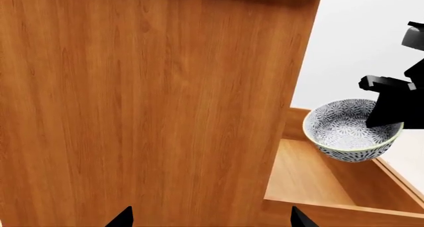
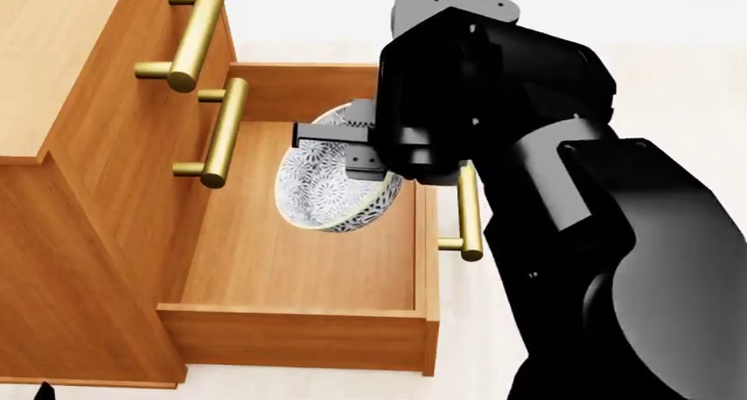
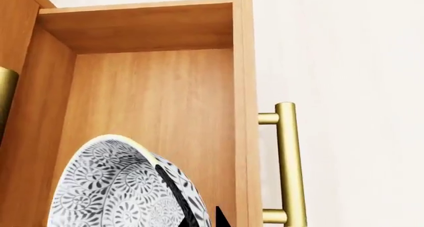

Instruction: Put the bowl in the bottom drawer of the cabinet and close it.

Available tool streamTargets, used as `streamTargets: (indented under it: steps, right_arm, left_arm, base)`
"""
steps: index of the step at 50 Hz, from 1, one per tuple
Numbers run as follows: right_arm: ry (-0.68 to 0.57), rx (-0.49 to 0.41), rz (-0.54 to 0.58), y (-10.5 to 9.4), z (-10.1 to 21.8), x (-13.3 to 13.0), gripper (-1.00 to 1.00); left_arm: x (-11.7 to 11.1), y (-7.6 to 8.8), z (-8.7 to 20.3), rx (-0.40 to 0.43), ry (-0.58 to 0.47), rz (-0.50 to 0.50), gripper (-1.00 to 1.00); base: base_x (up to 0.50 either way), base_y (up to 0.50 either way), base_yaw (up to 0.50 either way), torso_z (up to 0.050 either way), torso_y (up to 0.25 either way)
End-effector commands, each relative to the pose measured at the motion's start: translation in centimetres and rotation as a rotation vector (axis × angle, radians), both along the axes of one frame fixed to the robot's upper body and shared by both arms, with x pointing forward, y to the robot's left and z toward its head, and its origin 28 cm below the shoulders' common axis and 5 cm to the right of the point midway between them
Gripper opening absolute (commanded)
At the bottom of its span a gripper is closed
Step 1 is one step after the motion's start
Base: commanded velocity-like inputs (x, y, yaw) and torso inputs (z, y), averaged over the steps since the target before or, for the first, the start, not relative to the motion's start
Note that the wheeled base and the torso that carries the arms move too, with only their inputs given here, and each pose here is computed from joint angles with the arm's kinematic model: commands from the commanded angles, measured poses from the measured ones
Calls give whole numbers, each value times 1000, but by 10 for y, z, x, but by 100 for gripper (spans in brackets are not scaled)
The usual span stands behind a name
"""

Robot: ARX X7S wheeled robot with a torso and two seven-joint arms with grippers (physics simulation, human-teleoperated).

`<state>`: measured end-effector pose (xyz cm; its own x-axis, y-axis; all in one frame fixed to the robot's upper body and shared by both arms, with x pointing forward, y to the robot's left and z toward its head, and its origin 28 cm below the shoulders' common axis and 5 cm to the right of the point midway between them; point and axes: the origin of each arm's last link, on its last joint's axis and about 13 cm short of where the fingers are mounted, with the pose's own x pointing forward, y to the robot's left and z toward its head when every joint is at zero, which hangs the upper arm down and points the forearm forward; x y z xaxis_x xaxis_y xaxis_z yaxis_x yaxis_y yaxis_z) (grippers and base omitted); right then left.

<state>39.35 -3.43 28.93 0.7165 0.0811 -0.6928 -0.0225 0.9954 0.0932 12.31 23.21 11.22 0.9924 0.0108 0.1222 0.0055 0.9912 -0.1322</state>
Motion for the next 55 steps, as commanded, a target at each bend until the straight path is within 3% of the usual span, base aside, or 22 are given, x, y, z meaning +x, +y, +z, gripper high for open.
streamTargets:
  steps: [1, 7, 8, 10, 18, 55]
  right_arm:
    - [2, 45, 16, 2, -6, 1, -100]
    - [-2, 74, 30, 2, -11, 2, -100]
    - [-14, 116, 45, 2, -11, 3, -100]
    - [-4, 93, 36, 2, -12, 3, -100]
    - [-18, 147, 70, 3, -15, 4, -100]
    - [1, 183, 80, 7, -33, 4, -100]
  left_arm:
    - [-1, 0, 0, 0, 1, 0, 100]
    - [-1, 0, 0, 1, 2, -1, 100]
    - [-1, 0, 0, 1, 2, -1, 100]
    - [0, 0, -1, 1, 2, -1, 100]
    - [1, 1, -4, 1, 4, 0, 100]
    - [1, 1, -3, -1, 2, 2, 100]
  base:
    - [0, 0, 0, 0, 0]
    - [0, 0, 0, 0, 0]
    - [0, 0, 0, 0, 0]
    - [0, 0, 0, 0, 0]
    - [0, 0, 0, 0, 1]
    - [0, 0, 0, 0, 0]
